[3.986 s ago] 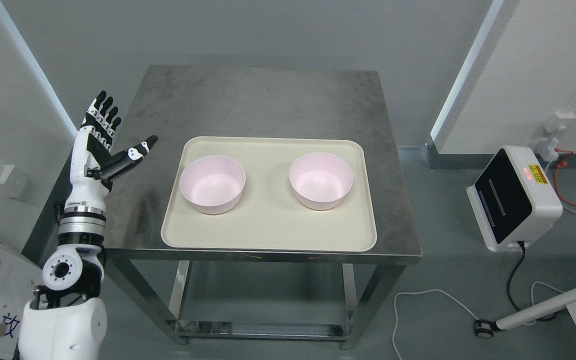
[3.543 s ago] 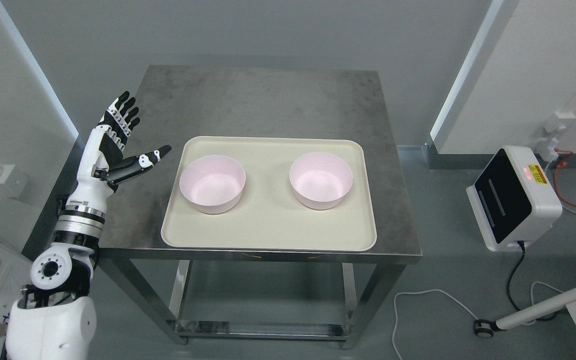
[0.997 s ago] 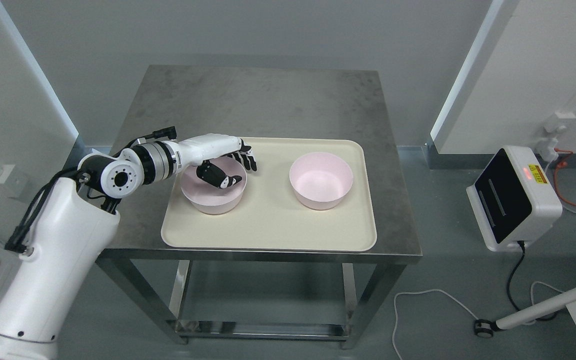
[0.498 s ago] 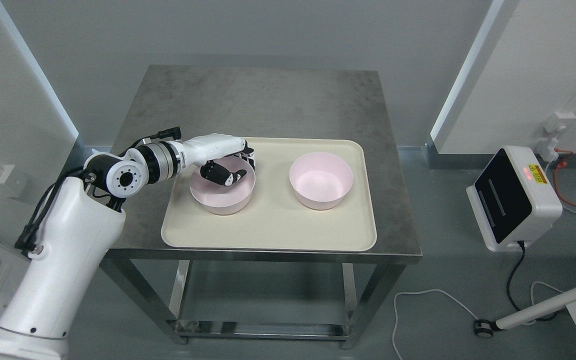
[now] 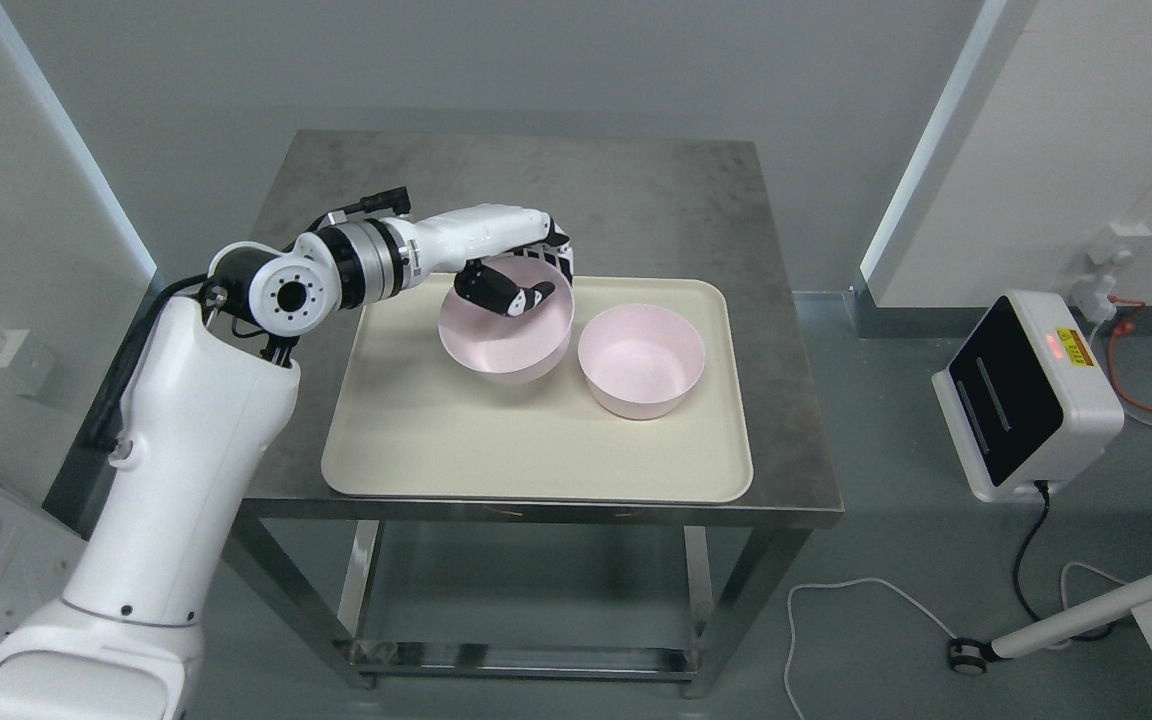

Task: Stack pink IKEA bowls on left shelf middle
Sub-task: 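Lift the pink bowl and lower it into the other pink bowl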

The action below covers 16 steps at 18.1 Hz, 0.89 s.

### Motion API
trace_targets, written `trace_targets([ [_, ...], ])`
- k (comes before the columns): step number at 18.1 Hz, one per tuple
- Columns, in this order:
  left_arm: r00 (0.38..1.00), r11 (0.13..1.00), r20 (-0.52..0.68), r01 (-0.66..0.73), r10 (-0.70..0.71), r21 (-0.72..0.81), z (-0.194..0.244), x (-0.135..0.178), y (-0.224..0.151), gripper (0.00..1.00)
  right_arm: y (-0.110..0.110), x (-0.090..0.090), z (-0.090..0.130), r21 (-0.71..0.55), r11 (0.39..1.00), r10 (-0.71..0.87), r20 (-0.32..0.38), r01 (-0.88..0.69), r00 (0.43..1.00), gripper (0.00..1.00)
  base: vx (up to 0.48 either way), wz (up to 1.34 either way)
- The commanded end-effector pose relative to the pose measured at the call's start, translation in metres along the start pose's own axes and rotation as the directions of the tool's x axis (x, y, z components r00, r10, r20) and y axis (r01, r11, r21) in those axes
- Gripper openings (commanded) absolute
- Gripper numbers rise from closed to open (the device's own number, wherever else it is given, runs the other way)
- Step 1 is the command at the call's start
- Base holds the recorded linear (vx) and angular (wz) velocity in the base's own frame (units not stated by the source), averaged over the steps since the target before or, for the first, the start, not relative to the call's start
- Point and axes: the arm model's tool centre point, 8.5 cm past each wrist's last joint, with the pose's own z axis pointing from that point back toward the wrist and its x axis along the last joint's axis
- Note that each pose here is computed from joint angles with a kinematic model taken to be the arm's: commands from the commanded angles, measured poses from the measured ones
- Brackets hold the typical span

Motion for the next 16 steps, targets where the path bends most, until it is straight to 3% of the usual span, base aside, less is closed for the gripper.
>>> trace_targets([
  [1,0.964,0.976,0.177,0.211,-0.198,-0.059,-0.061,0.121,0.016,0.01,-0.012,0.0,0.0,-0.018,1.0,0.003,-0.001,-0.003,1.0,1.0,-0.001,-0.01],
  [5,0.931,0.946,0.215,0.316,-0.294,-0.075,-0.095,0.147,-0.028,0.03,-0.012,0.0,0.0,-0.018,1.0,0.003,-0.001,-0.003,1.0,1.0,0.0,0.0],
  [7,0.946,0.947,0.166,0.301,-0.28,-0.116,-0.104,0.127,-0.04,0.02,-0.012,0.0,0.0,-0.018,1.0,0.003,-0.001,-0.003,1.0,1.0,0.0,0.0],
  [16,0.956,0.941,0.072,0.293,-0.285,-0.17,-0.098,0.1,-0.018,0.03,-0.012,0.0,0.0,-0.019,1.0,0.001,-0.001,-0.001,1.0,1.0,0.0,0.0],
])
